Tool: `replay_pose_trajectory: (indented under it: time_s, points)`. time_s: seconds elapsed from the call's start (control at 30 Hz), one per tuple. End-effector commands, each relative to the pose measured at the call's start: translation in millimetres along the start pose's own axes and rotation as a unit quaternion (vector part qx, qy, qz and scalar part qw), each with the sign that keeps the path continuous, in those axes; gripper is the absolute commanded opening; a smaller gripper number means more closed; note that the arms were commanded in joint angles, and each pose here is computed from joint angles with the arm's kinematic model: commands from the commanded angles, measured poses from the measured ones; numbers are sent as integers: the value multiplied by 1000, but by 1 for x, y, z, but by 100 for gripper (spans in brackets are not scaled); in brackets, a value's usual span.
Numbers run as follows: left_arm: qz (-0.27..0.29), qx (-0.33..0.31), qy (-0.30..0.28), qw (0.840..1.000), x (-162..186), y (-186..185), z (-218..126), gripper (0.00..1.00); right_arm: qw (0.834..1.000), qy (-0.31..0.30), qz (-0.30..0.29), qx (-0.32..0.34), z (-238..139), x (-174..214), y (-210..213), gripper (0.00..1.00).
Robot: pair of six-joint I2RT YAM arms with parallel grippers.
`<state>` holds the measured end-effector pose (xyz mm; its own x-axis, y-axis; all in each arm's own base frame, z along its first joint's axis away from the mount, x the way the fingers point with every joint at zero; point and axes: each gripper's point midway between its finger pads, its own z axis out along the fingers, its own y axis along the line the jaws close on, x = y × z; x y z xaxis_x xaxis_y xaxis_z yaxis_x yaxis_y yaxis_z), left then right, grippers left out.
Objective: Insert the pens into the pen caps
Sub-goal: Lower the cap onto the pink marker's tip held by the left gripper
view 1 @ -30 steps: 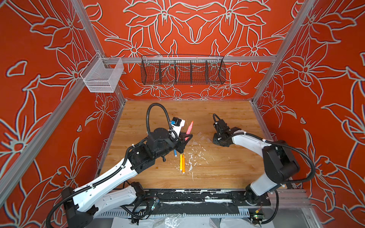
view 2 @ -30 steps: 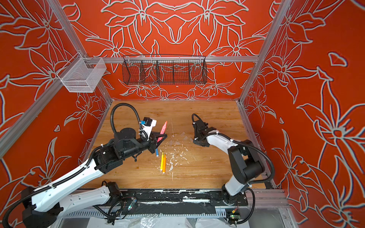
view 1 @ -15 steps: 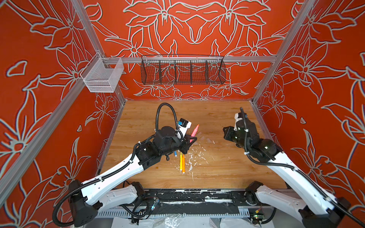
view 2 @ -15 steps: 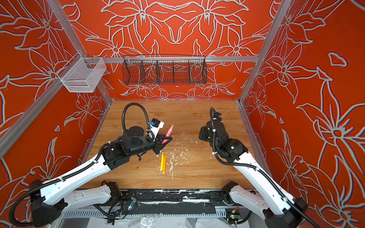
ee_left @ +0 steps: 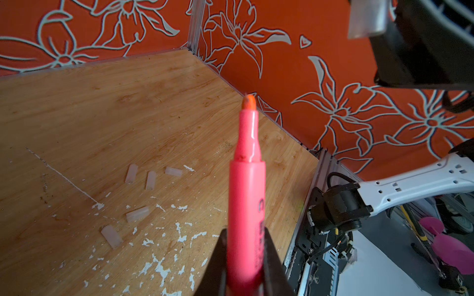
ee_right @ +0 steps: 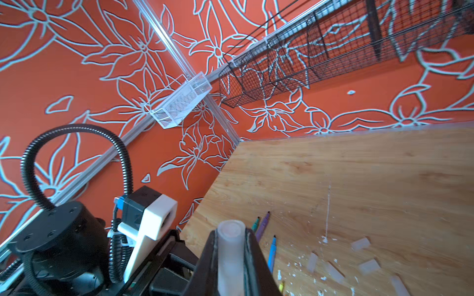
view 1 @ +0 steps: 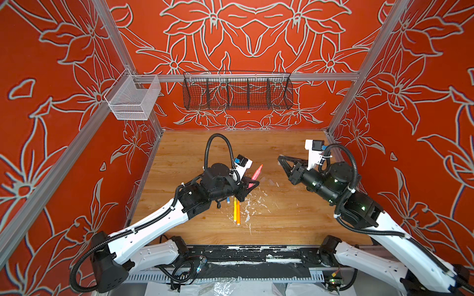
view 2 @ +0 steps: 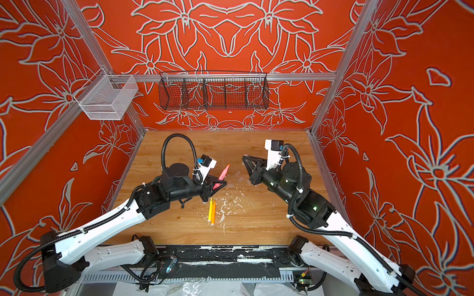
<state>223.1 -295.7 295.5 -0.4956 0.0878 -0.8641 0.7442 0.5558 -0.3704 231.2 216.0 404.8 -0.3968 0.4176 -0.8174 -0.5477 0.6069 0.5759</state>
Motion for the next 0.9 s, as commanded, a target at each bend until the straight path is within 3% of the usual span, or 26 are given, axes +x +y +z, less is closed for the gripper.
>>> replay_pose_trajectory:
  time_s: [0.0, 0.37, 0.87]
  points:
    - [16, 22, -32, 999, -21, -13, -10, 0, 994, -33, 20, -103, 3, -14, 38, 16]
    - [17, 27, -33, 999, -21, -15, -12, 0, 993, -12, 41, -106, 29, 0, 35, 14]
    - [17, 15, -51, 998, -24, -11, -19, 0, 996, -7, 81, -44, 49, 25, -2, 13]
